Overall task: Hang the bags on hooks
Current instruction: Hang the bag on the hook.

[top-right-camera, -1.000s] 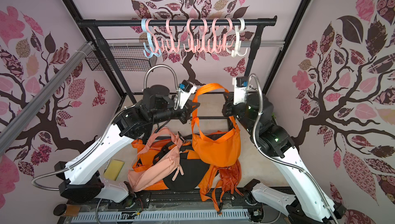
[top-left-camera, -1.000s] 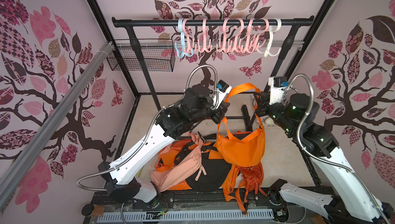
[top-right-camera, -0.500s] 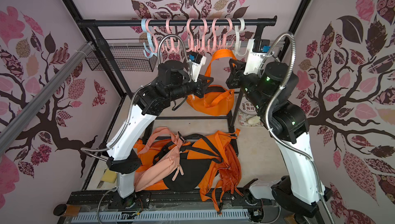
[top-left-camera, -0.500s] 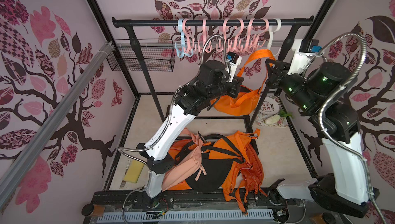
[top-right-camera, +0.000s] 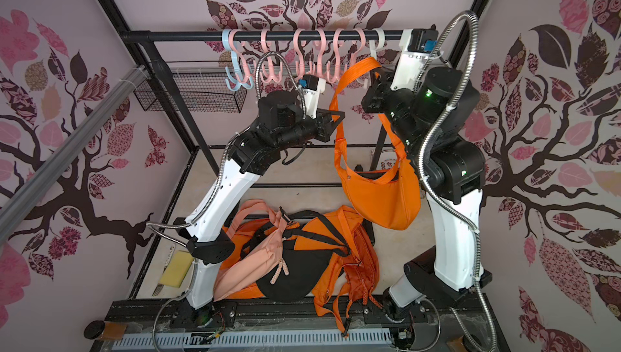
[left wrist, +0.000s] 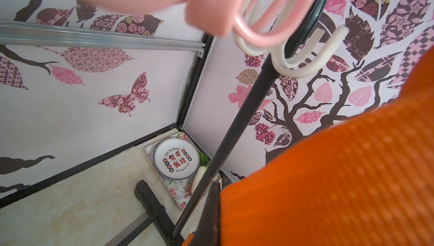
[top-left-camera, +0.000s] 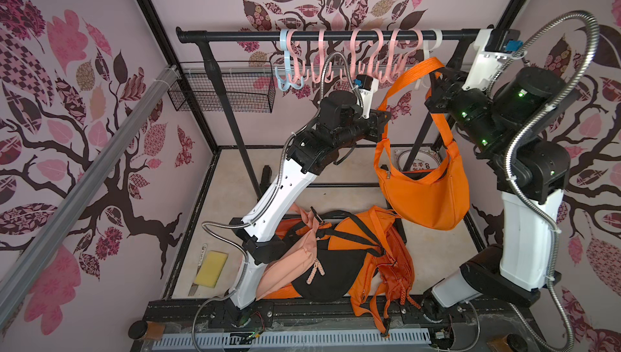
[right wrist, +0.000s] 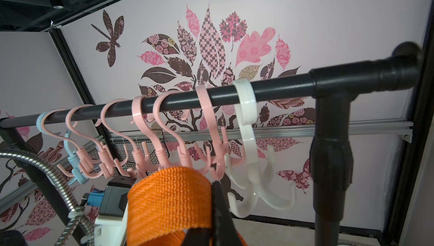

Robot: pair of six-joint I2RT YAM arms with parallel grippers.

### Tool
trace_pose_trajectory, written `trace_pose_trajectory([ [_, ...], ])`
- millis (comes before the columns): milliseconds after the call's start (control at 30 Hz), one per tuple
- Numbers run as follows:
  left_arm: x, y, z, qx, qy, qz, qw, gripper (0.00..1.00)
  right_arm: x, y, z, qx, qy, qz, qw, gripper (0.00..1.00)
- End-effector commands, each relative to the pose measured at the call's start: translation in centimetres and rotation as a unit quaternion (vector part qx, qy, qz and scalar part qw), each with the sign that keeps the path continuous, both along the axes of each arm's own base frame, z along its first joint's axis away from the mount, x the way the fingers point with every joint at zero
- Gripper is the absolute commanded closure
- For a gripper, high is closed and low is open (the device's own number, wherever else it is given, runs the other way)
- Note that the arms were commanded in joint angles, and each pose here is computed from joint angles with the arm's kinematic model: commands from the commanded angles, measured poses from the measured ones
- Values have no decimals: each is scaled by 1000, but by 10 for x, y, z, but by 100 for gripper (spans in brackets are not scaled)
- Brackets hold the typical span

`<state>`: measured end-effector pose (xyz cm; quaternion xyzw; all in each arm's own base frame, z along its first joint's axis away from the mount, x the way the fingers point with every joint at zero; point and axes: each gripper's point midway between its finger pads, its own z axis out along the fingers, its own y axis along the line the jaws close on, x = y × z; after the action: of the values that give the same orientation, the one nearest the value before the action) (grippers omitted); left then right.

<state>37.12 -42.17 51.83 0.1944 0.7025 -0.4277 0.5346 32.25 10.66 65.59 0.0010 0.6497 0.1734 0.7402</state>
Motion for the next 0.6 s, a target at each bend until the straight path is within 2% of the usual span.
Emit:
trace_pose_trajectory([
  [0, 4, -8, 7, -30, -1, -13, 999, 100, 11, -7, -3, 27, 12, 27, 999, 100],
  [267, 18, -18, -12, -31, 18, -22, 999, 100, 28, 5, -17, 13, 33, 47, 998, 100],
  [567, 27, -24, -42, 1, 44, -28, 999, 100, 48, -1, -37, 7, 63, 22, 998, 100],
])
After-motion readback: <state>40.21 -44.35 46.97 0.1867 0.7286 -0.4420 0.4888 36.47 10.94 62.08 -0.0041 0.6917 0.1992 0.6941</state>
